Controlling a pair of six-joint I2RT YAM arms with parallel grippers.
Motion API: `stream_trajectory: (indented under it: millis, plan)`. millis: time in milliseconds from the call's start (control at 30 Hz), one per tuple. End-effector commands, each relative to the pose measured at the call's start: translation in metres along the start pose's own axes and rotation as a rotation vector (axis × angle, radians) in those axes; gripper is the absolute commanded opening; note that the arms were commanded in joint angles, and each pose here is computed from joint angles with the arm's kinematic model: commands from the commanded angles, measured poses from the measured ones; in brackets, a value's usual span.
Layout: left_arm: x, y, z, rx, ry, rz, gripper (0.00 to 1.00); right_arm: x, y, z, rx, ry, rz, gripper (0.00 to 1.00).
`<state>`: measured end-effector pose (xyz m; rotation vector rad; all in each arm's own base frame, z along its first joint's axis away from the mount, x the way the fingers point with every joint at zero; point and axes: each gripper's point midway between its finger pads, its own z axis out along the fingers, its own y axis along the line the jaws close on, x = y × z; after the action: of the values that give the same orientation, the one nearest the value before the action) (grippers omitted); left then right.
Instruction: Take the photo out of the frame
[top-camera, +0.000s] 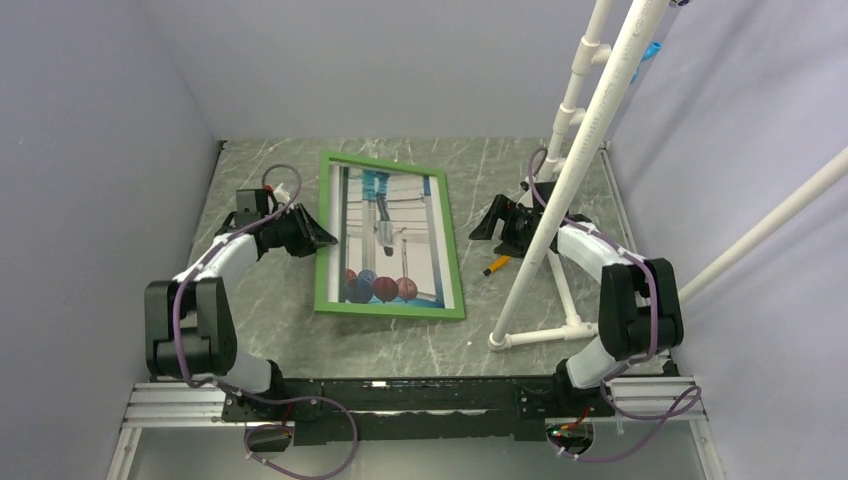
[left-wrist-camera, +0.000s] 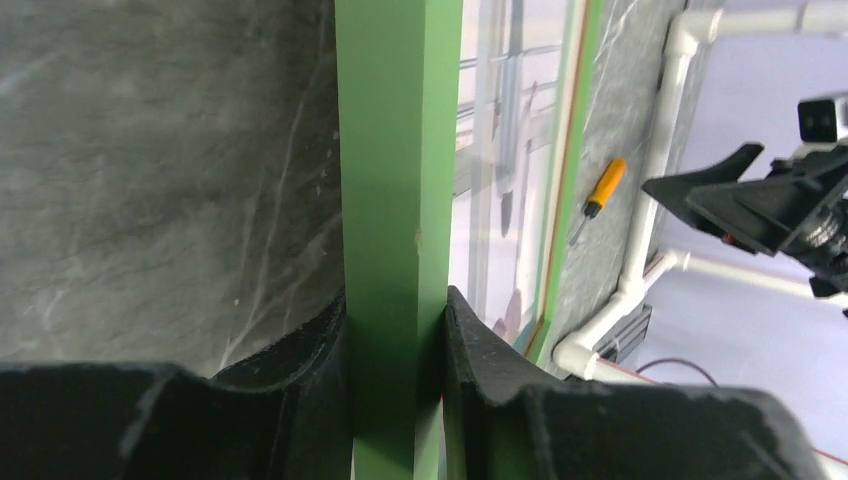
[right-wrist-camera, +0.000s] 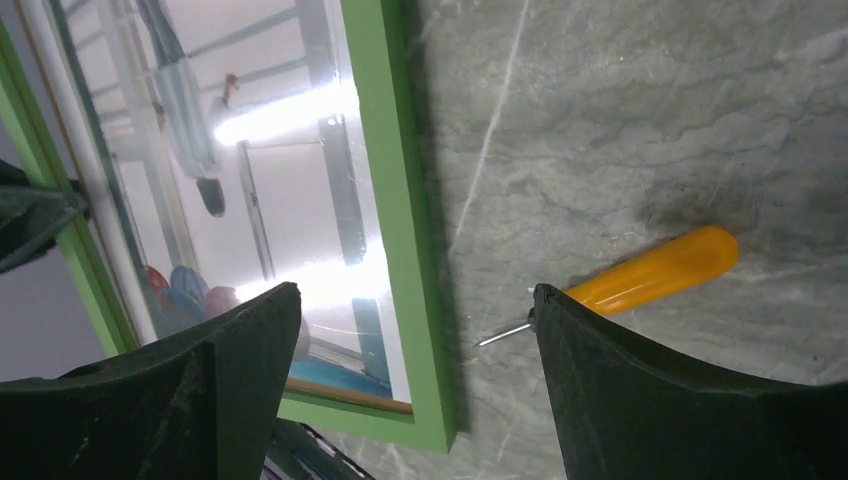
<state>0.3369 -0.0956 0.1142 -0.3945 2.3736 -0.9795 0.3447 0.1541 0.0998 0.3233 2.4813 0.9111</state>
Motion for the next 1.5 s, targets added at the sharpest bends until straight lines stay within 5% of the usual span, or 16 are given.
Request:
stream_trajectory:
  millis: [0, 333, 933, 1200, 1400, 1467]
  plan:
    - [-0.001, -0.004, 0.017, 0.015, 0.072, 0.105, 0.0, -0.002, 0.005, 0.016, -0.047, 0.031, -0.101, 0.87]
    - [0.0, -0.008, 0.076, -0.029, 0.216, 0.119, 0.0, -0.001, -0.013, 0.04, 0.048, 0.028, -0.145, 0.8]
    - [0.015, 0.014, 0.087, -0.103, 0.217, 0.048, 0.0, -0.023, -0.032, 0.061, 0.145, -0.003, -0.152, 0.62]
    - [0.021, 0.017, 0.097, -0.159, 0.255, 0.042, 0.22, -0.022, -0.042, 0.064, 0.18, -0.024, -0.142, 0.57]
    - [0.012, 0.026, 0.08, -0.268, 0.216, 0.091, 0.5, -0.021, -0.049, 0.065, 0.205, -0.028, -0.15, 0.57]
    - [0.005, 0.028, 0.071, -0.313, 0.2, 0.126, 0.71, -0.02, -0.05, 0.065, 0.212, -0.028, -0.153, 0.57]
